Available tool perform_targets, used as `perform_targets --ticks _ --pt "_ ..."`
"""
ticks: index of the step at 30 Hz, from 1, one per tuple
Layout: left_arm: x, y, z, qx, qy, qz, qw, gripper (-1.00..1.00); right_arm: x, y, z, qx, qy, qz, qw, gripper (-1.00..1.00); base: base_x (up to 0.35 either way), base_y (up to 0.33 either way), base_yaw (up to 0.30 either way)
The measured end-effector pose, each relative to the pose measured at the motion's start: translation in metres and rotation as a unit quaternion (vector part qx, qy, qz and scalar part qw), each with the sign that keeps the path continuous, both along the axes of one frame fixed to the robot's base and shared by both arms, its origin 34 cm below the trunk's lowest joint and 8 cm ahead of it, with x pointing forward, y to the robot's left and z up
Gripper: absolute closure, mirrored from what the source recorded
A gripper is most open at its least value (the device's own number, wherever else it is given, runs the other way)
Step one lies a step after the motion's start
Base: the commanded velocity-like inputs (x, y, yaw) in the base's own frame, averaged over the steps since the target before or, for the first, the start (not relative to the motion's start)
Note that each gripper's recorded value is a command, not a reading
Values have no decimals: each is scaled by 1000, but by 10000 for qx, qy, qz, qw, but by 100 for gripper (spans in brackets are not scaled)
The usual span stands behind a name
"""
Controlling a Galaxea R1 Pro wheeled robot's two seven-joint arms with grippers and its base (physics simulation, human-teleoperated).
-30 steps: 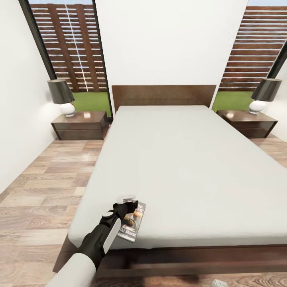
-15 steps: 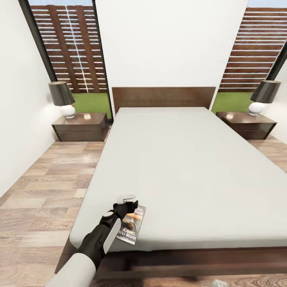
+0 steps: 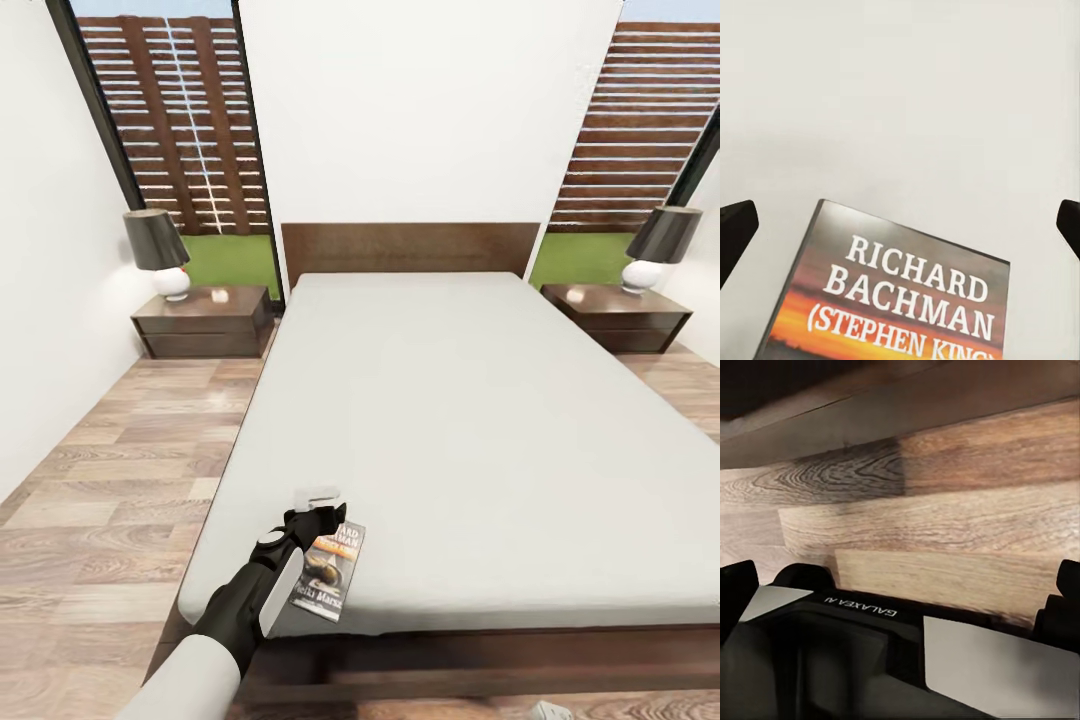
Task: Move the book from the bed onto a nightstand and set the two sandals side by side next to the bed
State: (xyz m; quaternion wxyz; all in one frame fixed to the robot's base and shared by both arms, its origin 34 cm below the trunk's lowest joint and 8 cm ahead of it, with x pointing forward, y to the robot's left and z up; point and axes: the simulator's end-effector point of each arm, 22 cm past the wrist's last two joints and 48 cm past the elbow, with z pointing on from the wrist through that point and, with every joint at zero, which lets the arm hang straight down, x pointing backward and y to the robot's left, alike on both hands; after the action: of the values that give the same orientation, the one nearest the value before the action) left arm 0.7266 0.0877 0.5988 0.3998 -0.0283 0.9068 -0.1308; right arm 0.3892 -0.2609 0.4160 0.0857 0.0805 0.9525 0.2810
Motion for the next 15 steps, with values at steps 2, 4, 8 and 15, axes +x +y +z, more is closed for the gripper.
perform_targets --ticks 2,4,8,15 --pt "0 0 4 0 -1 0 10000 -100 0 0 4 2 2 0 10000 -100 0 0 0" --pt "1 0 7 0 0 0 10000 -100 1 0 8 3 2 0 10000 -100 0 0 0" --pt "2 0 15 0 0 0 10000 -100 1 0 15 3 3 0 10000 -100 0 0 0" --pt "4 0 29 1 -17 -1 10000 -100 2 1 28 4 4 0 10000 -100 0 0 0"
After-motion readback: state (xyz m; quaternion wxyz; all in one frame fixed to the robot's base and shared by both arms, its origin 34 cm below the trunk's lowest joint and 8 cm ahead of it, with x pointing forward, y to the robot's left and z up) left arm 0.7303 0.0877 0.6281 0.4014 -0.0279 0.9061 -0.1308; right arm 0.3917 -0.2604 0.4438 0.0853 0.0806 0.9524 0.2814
